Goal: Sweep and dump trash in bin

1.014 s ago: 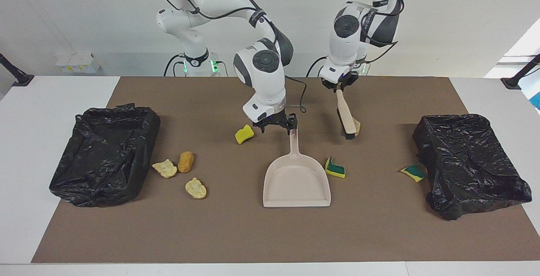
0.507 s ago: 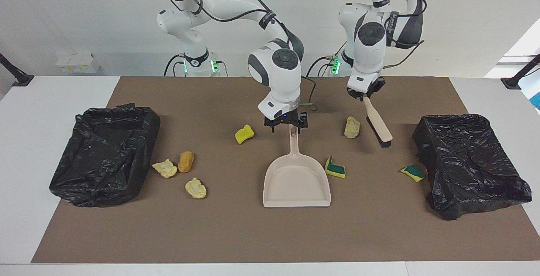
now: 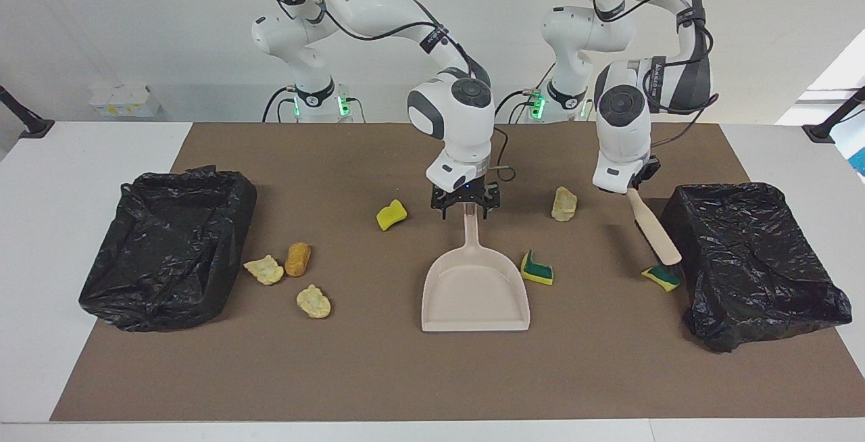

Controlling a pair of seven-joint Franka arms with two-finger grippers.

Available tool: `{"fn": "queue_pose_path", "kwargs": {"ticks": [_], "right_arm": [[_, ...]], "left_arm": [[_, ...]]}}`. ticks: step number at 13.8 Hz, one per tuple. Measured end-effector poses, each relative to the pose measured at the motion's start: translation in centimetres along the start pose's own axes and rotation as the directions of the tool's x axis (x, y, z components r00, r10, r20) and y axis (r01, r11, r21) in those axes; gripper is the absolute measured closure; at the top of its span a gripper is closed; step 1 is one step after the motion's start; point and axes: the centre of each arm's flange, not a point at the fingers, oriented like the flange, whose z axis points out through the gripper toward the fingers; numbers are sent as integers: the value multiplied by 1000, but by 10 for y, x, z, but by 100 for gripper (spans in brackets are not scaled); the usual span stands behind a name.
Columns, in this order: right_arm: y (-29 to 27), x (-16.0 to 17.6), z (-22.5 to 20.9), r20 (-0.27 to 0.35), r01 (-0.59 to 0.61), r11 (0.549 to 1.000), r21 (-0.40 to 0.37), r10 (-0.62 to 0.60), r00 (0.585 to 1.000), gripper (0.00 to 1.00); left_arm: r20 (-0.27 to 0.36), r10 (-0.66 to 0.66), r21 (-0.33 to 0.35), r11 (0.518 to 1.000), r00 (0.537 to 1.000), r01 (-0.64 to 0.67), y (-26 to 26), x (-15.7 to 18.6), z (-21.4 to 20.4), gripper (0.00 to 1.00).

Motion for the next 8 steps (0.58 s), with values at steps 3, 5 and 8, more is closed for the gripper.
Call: {"fn": "queue_pose_path", "kwargs": {"ticks": [3,5,8], "right_arm": [[0,0,1,2,1,1000,-2,-1,1000,52],[0,-1,1,6,6,1000,-5,-6,1000,67],[-1,-3,0,8,11,1000,-9,-11,1000,67]], "left_arm": [[10,41,0,999,999,-41,-6,7,15,74],[13,66,4,998,998,-67,0,7,17,74],[4,150,-24,988,989,-149,25,0,4,74]]}}
